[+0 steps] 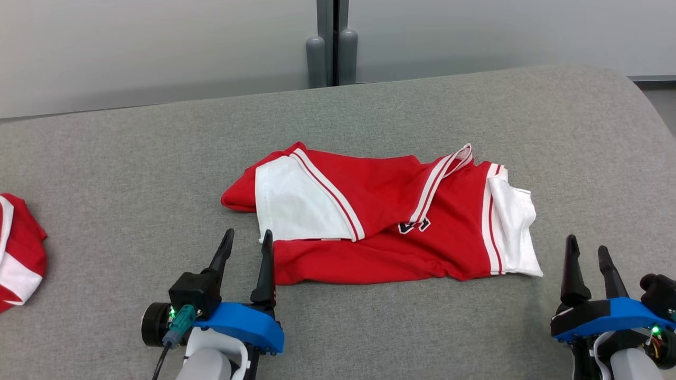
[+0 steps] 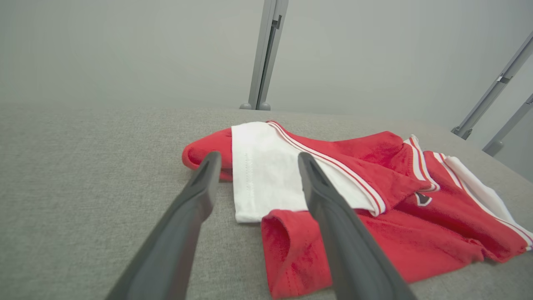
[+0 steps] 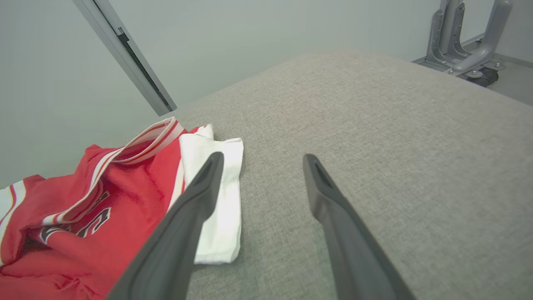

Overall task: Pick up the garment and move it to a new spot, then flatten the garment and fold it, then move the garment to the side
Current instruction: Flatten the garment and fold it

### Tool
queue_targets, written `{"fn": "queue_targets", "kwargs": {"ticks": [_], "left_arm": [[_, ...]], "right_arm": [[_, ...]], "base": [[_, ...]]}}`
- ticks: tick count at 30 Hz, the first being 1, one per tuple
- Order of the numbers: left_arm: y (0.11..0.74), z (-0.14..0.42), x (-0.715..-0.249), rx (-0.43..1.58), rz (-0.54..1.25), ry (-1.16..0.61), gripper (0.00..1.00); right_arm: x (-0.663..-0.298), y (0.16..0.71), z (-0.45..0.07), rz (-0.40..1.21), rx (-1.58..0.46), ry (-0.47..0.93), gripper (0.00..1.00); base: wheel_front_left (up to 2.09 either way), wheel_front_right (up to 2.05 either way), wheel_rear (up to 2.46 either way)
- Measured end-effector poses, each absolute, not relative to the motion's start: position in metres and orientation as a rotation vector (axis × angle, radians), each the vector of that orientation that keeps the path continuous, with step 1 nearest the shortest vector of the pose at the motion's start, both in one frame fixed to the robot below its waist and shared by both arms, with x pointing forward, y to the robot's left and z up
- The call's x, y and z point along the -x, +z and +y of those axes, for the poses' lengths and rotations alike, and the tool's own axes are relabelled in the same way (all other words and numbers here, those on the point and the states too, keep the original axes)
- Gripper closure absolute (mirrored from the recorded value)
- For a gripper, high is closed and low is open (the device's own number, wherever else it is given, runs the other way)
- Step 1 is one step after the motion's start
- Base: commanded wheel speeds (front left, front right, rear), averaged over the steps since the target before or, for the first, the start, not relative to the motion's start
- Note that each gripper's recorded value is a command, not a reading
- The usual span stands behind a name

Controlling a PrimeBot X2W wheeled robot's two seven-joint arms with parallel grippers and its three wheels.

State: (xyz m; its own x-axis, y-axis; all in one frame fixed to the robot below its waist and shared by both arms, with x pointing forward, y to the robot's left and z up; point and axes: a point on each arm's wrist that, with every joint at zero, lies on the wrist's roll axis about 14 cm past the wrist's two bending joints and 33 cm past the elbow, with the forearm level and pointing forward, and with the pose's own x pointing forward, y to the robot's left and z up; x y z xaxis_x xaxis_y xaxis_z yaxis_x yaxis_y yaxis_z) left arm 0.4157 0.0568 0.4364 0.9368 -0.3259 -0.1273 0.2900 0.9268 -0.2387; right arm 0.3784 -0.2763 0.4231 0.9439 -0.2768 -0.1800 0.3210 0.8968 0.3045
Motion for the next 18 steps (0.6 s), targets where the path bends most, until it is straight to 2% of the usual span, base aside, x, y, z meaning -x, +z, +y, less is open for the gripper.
{"fn": "queue_targets", "kwargs": {"ticks": [13,18], "left_arm": [[0.383,0.042,-0.371,0.331,0.381,-0.369,0.00],[0.381,0.034,-0.379,0.361,0.393,-0.388,0.00]], "right_arm": [[-0.403,0.433,-0.244,0.113,-0.333,-0.200,0.00],[-0.403,0.430,-0.244,0.124,-0.313,-0.197,0.00]], "base": [[0.00,0.00,0.00],[0.00,0.00,0.00]]}}
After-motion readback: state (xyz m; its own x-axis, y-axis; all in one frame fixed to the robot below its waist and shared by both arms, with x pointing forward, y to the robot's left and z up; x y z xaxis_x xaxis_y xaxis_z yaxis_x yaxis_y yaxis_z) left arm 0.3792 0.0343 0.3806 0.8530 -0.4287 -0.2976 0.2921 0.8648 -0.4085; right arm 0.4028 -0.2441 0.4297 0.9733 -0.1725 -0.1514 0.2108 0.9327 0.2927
